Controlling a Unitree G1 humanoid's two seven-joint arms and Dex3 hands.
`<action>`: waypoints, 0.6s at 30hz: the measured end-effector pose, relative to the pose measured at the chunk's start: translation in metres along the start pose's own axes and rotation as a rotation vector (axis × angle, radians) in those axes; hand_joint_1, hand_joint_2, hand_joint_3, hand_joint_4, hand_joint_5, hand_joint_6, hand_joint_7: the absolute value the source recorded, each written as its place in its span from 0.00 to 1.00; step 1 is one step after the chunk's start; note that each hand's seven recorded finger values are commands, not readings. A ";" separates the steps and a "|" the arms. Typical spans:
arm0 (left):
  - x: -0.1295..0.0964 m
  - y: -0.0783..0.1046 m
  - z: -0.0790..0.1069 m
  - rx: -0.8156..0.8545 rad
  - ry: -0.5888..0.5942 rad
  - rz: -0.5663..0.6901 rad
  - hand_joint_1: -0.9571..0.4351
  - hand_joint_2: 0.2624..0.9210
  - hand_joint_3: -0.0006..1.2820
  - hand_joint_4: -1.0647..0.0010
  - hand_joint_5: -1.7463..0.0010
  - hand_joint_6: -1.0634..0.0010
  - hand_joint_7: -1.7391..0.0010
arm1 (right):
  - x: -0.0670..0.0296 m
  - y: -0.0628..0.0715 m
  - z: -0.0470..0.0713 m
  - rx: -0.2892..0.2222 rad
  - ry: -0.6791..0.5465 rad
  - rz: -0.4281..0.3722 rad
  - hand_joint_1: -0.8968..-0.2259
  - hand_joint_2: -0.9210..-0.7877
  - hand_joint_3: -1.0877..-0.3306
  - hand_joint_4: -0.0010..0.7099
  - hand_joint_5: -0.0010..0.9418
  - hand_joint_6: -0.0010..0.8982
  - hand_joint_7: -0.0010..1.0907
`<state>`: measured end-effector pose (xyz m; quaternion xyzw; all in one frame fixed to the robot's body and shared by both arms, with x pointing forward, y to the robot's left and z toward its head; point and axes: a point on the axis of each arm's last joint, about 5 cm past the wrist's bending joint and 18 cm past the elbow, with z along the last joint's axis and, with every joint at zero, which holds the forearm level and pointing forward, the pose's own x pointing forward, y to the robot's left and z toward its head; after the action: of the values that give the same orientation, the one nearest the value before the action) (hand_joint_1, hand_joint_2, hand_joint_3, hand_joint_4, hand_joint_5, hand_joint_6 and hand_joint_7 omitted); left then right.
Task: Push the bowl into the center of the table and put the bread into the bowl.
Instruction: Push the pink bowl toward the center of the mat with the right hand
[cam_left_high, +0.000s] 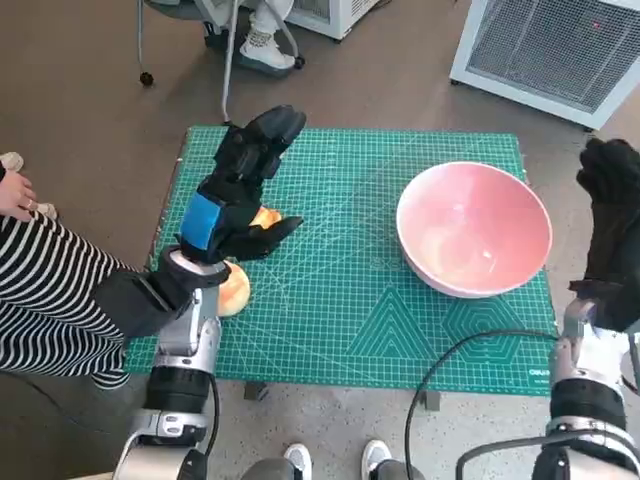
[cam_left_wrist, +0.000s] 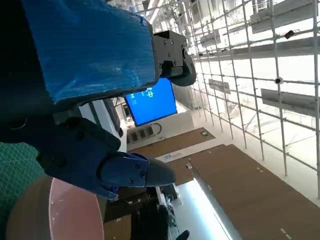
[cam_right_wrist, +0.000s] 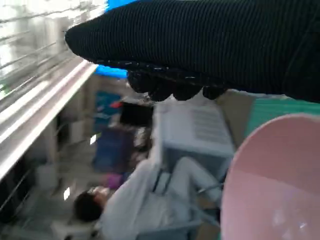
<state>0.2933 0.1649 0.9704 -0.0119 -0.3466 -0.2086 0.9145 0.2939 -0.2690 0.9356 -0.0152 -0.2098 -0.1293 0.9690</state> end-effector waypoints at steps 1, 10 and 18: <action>0.000 0.000 0.000 0.000 0.001 0.000 0.35 0.87 0.28 1.00 0.81 1.00 0.66 | -0.0006 -0.001 -0.002 0.001 0.018 -0.007 0.36 0.00 0.24 0.15 0.00 0.00 0.40; -0.001 0.001 0.000 0.003 0.005 0.000 0.35 0.86 0.28 1.00 0.81 1.00 0.66 | -0.0080 -0.005 -0.016 0.036 0.187 -0.051 0.42 0.00 0.20 0.14 0.00 0.01 0.36; -0.001 0.002 0.000 0.009 0.006 -0.001 0.35 0.86 0.28 0.99 0.81 1.00 0.66 | -0.0134 -0.003 -0.025 0.103 0.300 -0.087 0.47 0.00 0.17 0.11 0.00 0.04 0.31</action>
<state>0.2934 0.1672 0.9704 -0.0071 -0.3448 -0.2074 0.9155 0.2914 -0.2709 0.9070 0.0632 -0.0694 -0.1608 0.9825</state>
